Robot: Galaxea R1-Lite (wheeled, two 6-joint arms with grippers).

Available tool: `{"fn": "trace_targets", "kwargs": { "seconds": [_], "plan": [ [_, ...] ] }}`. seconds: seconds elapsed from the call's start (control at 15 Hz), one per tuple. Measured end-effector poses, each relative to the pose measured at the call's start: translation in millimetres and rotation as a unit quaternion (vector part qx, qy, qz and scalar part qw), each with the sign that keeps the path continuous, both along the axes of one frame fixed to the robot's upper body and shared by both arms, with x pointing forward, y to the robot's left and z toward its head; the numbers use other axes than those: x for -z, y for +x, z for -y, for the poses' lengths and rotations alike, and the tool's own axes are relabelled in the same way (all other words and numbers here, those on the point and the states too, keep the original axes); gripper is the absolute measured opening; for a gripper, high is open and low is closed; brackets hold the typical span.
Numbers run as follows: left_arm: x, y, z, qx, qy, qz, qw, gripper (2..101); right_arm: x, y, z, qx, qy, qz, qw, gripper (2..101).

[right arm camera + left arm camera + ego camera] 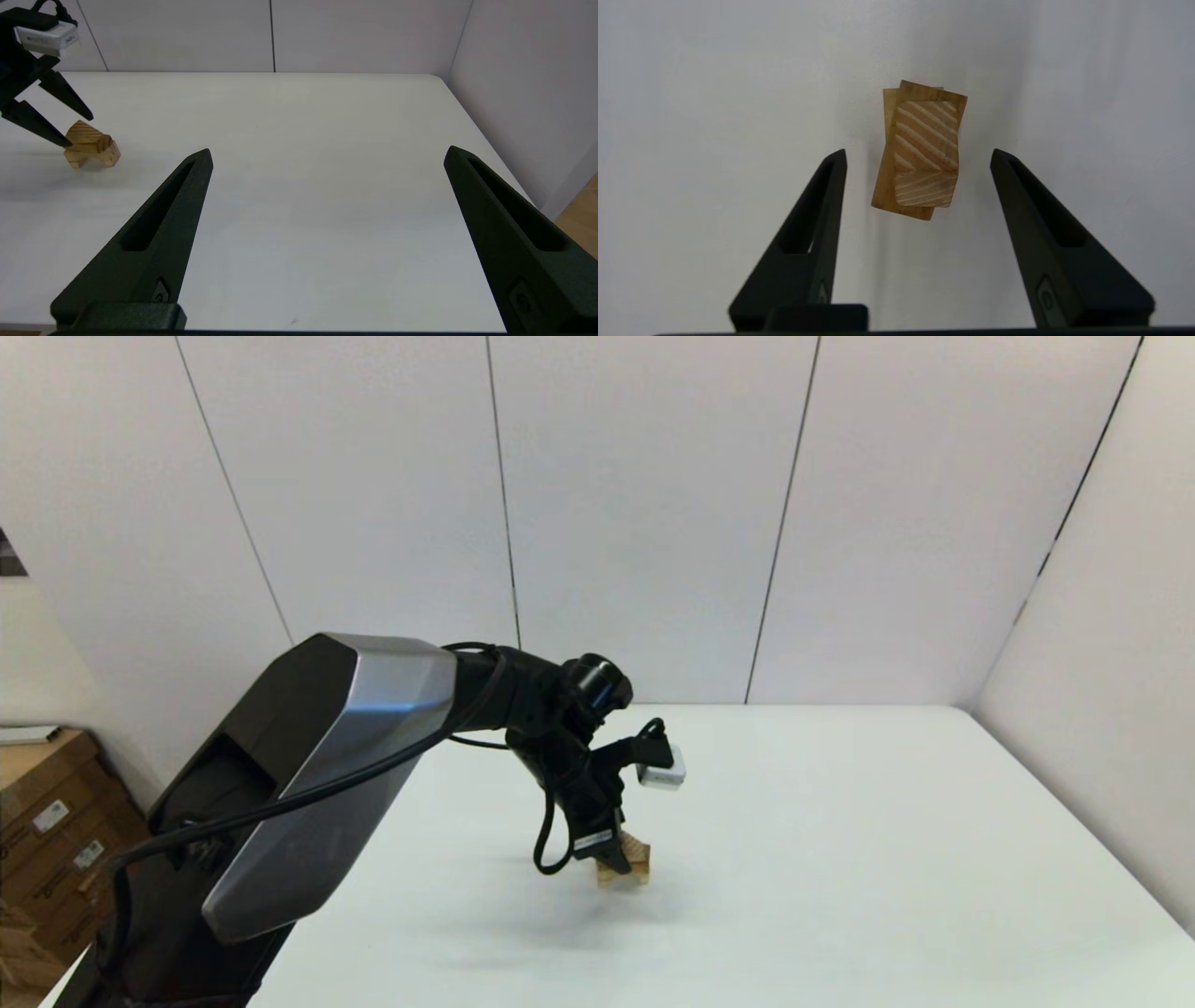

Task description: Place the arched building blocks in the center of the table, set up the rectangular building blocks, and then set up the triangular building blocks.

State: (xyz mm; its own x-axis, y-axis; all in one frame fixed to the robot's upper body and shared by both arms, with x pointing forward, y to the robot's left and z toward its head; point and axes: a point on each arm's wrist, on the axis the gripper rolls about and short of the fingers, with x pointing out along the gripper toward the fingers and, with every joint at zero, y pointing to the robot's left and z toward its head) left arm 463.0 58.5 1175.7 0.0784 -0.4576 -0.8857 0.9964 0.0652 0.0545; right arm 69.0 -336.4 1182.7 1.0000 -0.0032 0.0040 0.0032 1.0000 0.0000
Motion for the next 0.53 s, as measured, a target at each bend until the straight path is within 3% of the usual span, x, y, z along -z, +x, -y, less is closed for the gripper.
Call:
{"fn": "trace_targets", "kwargs": {
  "seconds": [0.27,0.53],
  "plan": [
    [-28,2,-9,-0.024,-0.022,0.018,0.999,78.1,0,0,0,0.0,0.0,0.0,1.0,98.0],
    [-96,-14,-41,-0.069,-0.046,0.031,0.996,85.7,0,0,0,0.0,0.0,0.0,1.0,98.0]
  ]
}}
